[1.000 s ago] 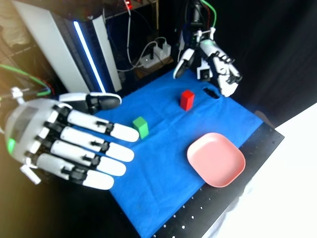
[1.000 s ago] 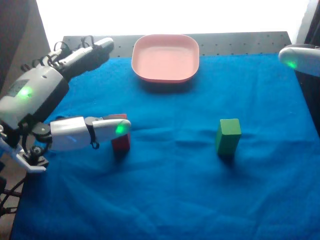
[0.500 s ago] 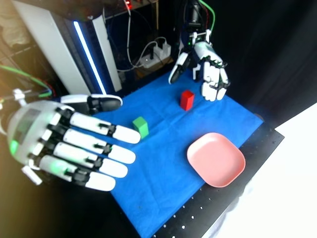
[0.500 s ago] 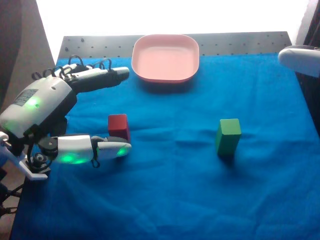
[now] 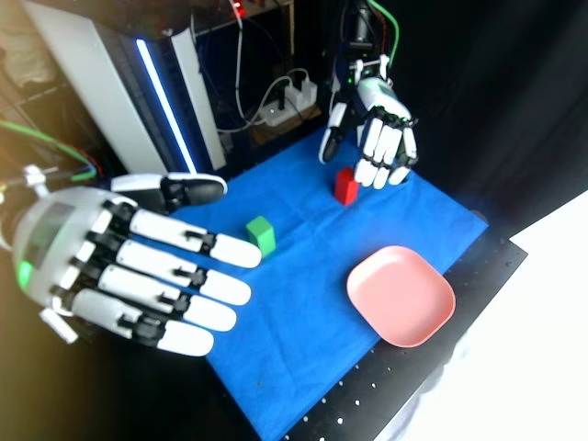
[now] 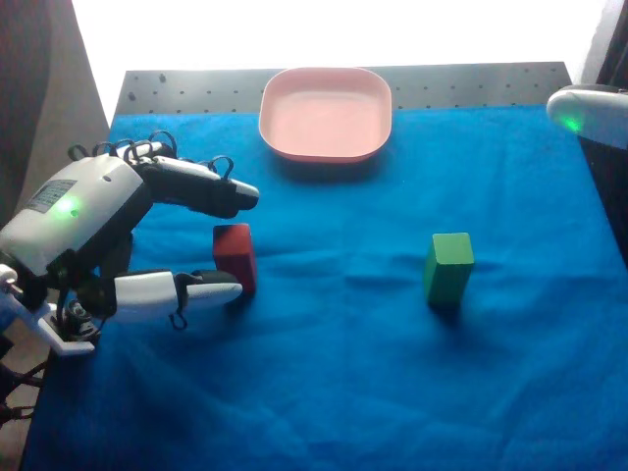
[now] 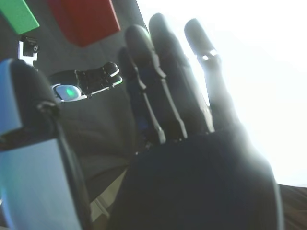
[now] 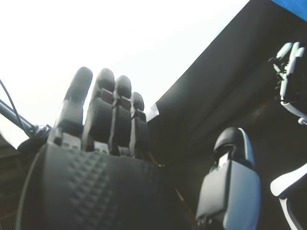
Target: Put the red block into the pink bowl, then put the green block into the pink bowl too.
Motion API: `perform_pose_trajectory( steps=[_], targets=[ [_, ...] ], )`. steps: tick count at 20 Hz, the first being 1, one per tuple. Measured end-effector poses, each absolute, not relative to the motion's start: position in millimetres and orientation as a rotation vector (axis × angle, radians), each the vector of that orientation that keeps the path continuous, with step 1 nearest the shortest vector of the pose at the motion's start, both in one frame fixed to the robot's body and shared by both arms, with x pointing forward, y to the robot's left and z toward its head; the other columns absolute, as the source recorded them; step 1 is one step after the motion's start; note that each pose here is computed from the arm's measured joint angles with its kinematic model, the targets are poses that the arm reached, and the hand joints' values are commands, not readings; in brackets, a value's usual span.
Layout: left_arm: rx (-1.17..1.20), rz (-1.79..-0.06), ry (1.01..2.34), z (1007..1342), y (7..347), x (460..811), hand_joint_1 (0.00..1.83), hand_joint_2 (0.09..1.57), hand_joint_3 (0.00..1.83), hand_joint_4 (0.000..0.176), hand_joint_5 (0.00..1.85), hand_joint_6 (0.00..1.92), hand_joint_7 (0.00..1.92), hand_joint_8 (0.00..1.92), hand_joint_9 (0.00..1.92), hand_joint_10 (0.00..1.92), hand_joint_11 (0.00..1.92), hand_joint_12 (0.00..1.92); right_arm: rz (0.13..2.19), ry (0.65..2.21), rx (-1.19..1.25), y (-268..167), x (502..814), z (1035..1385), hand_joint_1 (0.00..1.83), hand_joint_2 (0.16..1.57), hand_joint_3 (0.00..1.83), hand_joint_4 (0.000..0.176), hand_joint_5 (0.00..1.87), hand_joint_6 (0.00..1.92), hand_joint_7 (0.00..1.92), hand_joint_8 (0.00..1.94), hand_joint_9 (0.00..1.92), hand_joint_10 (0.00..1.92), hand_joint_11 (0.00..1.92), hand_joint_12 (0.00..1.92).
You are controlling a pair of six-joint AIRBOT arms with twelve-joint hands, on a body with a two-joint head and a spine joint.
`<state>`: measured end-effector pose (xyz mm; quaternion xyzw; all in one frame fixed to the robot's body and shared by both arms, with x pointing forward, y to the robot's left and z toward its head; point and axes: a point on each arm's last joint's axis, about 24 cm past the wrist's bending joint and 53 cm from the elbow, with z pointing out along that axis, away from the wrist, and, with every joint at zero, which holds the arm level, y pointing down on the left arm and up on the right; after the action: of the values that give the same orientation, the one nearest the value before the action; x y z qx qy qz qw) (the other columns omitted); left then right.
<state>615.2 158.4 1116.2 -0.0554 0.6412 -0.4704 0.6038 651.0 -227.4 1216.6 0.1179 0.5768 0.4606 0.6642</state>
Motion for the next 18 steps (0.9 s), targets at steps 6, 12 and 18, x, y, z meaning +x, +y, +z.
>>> perform_pose_trajectory(
  steps=[6,12,18],
  targets=[
    [-0.147,-1.099,1.469,1117.8,158.8,615.4,1.27,1.05,0.0,0.0,1.01,0.82,1.24,0.67,1.28,0.15,0.83,1.21,1.048,1.303,0.272,-227.5,651.0,1216.6,0.41,0.85,0.0,0.051,0.28,0.0,0.43,0.0,0.37,0.0,0.0,0.72],
    [-0.152,-1.097,1.468,1117.6,160.0,616.2,1.29,1.04,0.0,0.0,1.27,0.28,1.1,1.02,1.04,1.1,0.9,1.49,1.05,1.303,0.274,-227.5,651.0,1216.6,0.41,0.87,0.01,0.036,0.28,0.0,0.45,0.0,0.37,0.0,0.0,0.75],
    [-0.156,-1.097,1.463,1117.5,160.6,617.0,1.29,1.03,0.0,0.0,1.16,0.49,1.18,0.87,1.13,1.02,1.0,1.41,1.05,1.303,0.275,-227.5,651.0,1216.6,0.43,0.88,0.01,0.036,0.28,0.0,0.44,0.0,0.36,0.0,0.0,0.71]
  ],
)
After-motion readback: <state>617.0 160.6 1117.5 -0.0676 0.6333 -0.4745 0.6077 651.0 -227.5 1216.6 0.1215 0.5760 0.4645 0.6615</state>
